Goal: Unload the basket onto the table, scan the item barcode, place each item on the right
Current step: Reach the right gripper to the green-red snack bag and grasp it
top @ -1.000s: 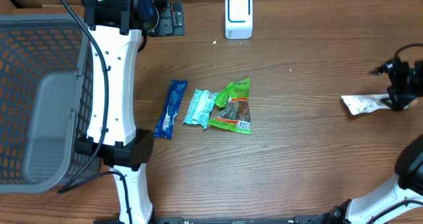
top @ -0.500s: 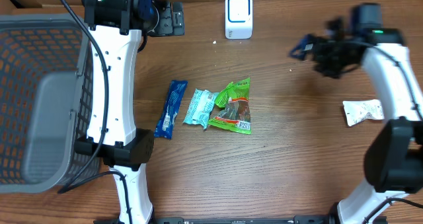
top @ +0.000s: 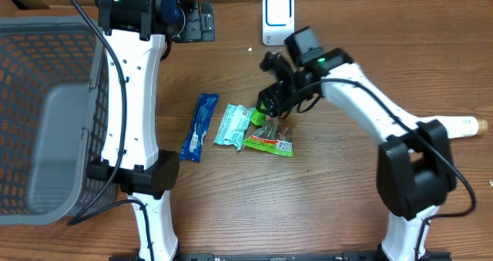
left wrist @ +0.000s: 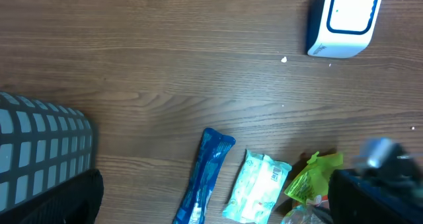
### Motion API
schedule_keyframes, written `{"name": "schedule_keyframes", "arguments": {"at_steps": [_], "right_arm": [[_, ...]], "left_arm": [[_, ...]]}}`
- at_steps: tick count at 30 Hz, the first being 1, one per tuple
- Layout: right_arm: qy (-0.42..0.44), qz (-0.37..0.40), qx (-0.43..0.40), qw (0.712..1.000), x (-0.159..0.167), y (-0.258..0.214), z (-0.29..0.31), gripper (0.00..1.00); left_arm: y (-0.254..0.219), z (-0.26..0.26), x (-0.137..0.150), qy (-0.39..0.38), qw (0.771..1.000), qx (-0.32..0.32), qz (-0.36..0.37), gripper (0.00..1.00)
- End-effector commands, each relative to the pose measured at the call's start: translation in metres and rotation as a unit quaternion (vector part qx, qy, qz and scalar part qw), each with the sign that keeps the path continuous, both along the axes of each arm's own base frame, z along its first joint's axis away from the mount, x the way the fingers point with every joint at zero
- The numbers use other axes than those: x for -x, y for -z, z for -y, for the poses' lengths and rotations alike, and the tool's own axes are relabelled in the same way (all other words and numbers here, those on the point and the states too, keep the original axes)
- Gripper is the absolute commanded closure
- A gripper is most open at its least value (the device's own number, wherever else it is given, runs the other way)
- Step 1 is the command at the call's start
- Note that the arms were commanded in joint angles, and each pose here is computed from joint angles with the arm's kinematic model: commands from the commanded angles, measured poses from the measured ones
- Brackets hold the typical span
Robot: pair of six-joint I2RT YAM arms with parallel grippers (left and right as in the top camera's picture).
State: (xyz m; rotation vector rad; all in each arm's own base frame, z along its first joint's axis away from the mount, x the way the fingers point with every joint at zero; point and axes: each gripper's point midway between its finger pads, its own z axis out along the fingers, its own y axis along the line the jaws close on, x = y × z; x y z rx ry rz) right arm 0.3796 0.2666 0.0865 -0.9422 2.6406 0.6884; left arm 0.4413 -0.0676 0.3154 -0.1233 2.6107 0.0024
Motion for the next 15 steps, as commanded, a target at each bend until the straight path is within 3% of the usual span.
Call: {"name": "schedule_keyframes", "arguments": {"at_steps": [1, 8, 13, 15], "right_arm": [[-0.050, 0.033, 0.037, 0.997, -0.002, 0.019, 0.001, 0.44], [-0.040, 0.024, 0.085, 0.995, -0.005, 0.047, 0.013, 0.51], [0.097, 0.025, 0.151, 0.983, -0.027, 0.058, 0.046, 0.51], [0.138, 0.016, 0.150, 0.979, -0.032, 0.058, 0.053, 0.44]], "left_arm": [[0.001, -0.006, -0.002, -0.008, 1.000, -0.005, 0.001, 0.00], [0.001, -0.006, -0.002, -0.008, 1.000, -0.005, 0.001, 0.00], [0.001, -0.006, -0.002, -0.008, 1.000, -0.005, 0.001, 0.00], [0.001, -0.006, -0.002, -0.008, 1.000, -0.005, 0.001, 0.00]]}}
